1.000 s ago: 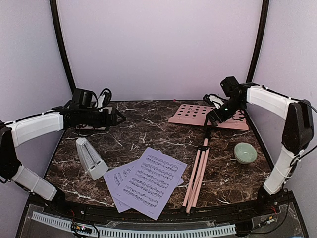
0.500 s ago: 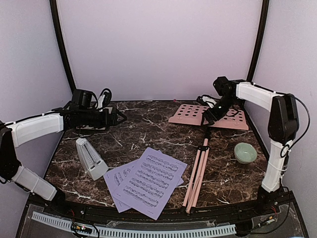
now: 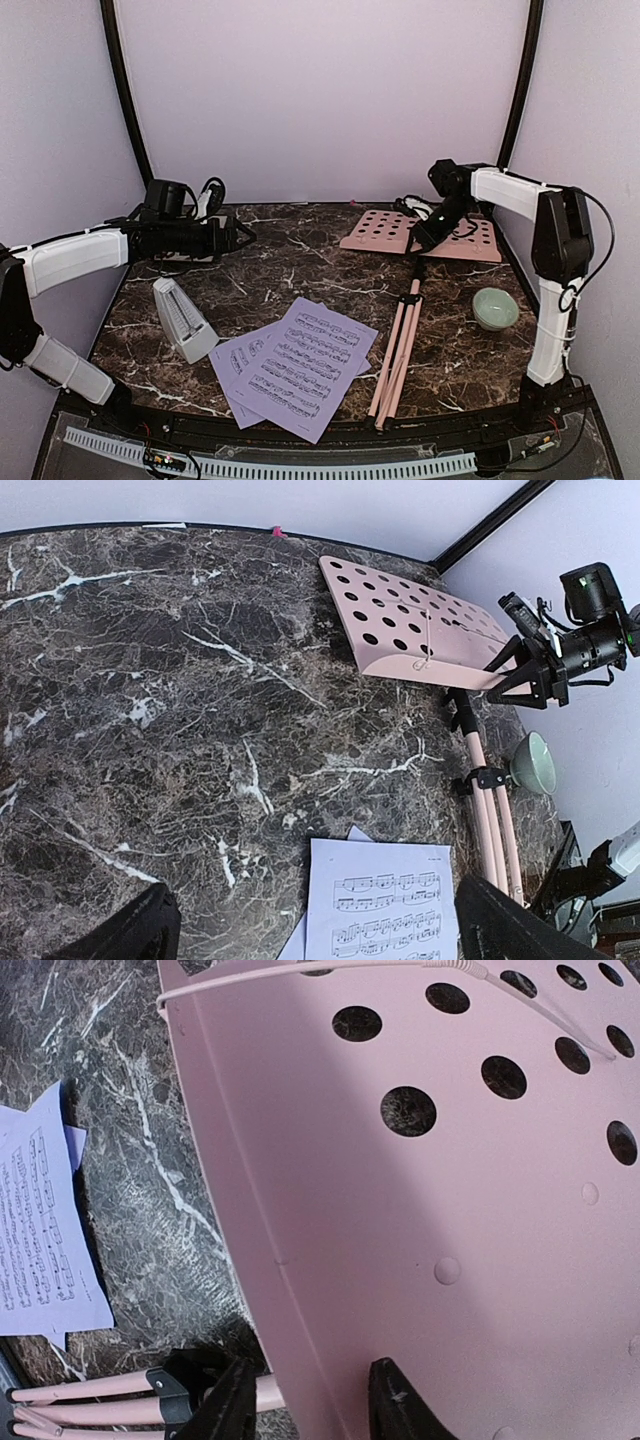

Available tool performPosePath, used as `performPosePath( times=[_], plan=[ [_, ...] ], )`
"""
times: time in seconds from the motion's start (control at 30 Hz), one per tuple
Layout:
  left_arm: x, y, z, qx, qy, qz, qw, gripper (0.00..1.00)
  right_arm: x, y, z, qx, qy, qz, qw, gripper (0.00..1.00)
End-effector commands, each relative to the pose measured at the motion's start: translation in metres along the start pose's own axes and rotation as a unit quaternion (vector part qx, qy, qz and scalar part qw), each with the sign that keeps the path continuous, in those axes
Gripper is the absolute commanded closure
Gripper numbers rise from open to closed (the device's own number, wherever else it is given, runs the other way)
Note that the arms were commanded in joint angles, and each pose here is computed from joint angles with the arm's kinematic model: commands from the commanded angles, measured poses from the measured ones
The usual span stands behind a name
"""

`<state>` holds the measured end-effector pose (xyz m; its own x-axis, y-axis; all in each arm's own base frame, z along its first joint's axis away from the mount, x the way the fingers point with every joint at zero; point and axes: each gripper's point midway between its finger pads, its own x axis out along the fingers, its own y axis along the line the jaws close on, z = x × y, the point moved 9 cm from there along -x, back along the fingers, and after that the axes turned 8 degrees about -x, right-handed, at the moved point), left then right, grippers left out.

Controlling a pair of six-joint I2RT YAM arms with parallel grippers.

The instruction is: Set up the instrument practice props

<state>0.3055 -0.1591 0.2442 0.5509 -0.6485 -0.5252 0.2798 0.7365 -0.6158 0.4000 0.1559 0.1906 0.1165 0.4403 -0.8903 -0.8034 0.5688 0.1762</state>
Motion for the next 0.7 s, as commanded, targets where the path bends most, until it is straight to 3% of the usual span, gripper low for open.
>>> performPosePath(
  times=[0.0, 0.2, 0.67],
  plan=[
    [-0.002, -0.007, 0.003, 0.008, -0.014, -0.018, 1.0, 0.01, 0.007, -0.004, -0.006, 0.017, 0.011, 0.029, 0.999, 0.64],
    [-0.002, -0.008, 0.007, 0.01, -0.018, -0.014, 1.0, 0.01, 0.003, -0.008, -0.002, 0.014, 0.001, 0.033, 0.999, 0.8],
    [-0.003, -0.009, 0.007, 0.006, -0.02, -0.021, 1.0, 0.01, -0.025, 0.004, 0.002, 0.0, -0.03, 0.007, 1.0, 0.96]
  ],
)
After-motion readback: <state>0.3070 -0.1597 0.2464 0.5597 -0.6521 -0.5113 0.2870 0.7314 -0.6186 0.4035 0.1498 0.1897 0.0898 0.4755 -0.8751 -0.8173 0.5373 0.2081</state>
